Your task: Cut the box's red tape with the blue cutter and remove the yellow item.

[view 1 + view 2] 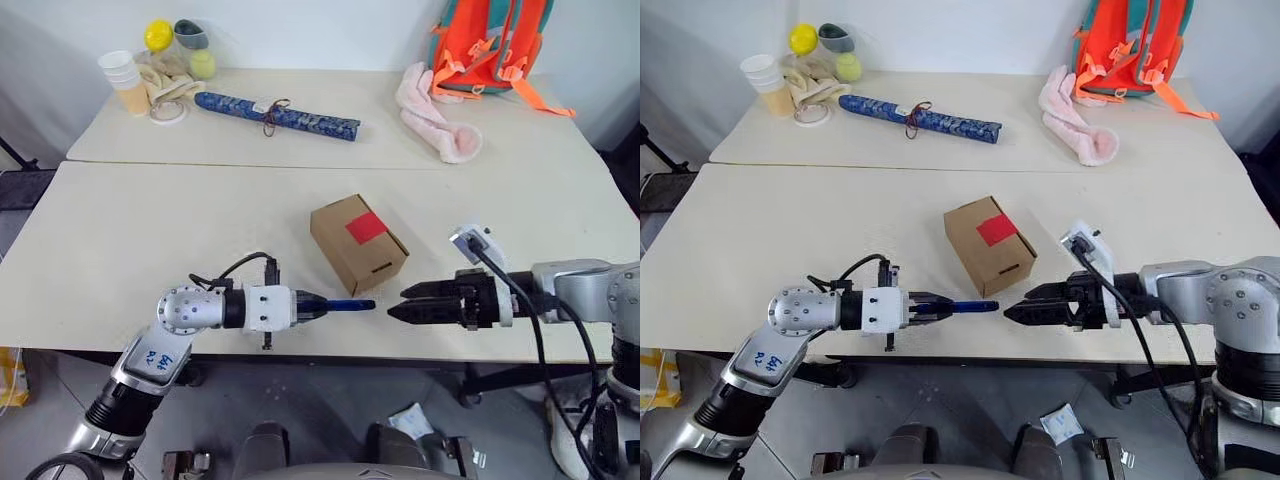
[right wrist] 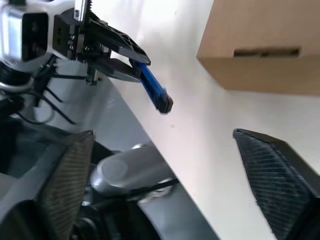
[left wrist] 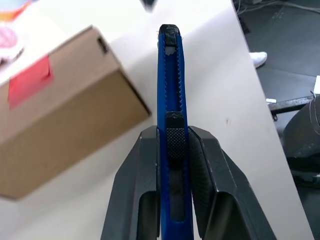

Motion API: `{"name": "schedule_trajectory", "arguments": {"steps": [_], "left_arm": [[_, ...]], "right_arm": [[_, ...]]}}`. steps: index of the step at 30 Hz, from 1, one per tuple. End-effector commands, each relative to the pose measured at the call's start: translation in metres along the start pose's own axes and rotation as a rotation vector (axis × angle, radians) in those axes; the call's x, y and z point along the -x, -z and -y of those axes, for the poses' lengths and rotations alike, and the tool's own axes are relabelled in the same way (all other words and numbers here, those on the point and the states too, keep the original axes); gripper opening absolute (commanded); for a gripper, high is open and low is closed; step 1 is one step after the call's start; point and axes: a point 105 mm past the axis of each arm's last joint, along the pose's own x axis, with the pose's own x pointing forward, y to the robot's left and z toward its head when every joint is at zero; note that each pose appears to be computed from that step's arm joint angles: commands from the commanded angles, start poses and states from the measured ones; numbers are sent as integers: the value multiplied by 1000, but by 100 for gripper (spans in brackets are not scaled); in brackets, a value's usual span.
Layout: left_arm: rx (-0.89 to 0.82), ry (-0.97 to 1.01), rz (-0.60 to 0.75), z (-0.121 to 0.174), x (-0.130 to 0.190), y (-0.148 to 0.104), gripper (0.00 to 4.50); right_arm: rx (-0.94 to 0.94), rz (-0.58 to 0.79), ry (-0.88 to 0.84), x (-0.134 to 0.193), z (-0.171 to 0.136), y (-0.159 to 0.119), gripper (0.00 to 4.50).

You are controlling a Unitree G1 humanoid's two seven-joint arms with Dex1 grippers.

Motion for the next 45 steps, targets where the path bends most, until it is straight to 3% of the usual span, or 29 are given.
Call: {"name": "schedule_trajectory", "arguments": {"steps": [1, 11, 14, 23, 31, 35, 40, 45], "left_arm": [[-39, -24, 44, -4, -9, -12, 44], [-27, -38, 52, -6, -18, -14, 44], [-27, -36, 55, -5, -19, -15, 44], [-23, -34, 46, -4, -19, -13, 44], [-30, -38, 42, -6, -18, -13, 44], [-32, -39, 42, -6, -18, -13, 44], [-18, -40, 44, -7, -15, -14, 44], [23, -45, 71, -7, -3, -20, 203]], "right_arm": [[-15, 10, -12, -7, -5, -4, 448], [-87, 26, 0, -33, -1, -7, 448], [-94, 37, 5, -37, -1, -9, 392], [-111, 53, 4, -41, -3, -11, 90], [-125, 53, -2, -43, -5, -10, 90], [-133, 56, -7, -45, -5, -11, 13], [-136, 43, -37, -44, -10, -9, 14], [-128, 35, -88, -33, -19, -11, 14]]}}
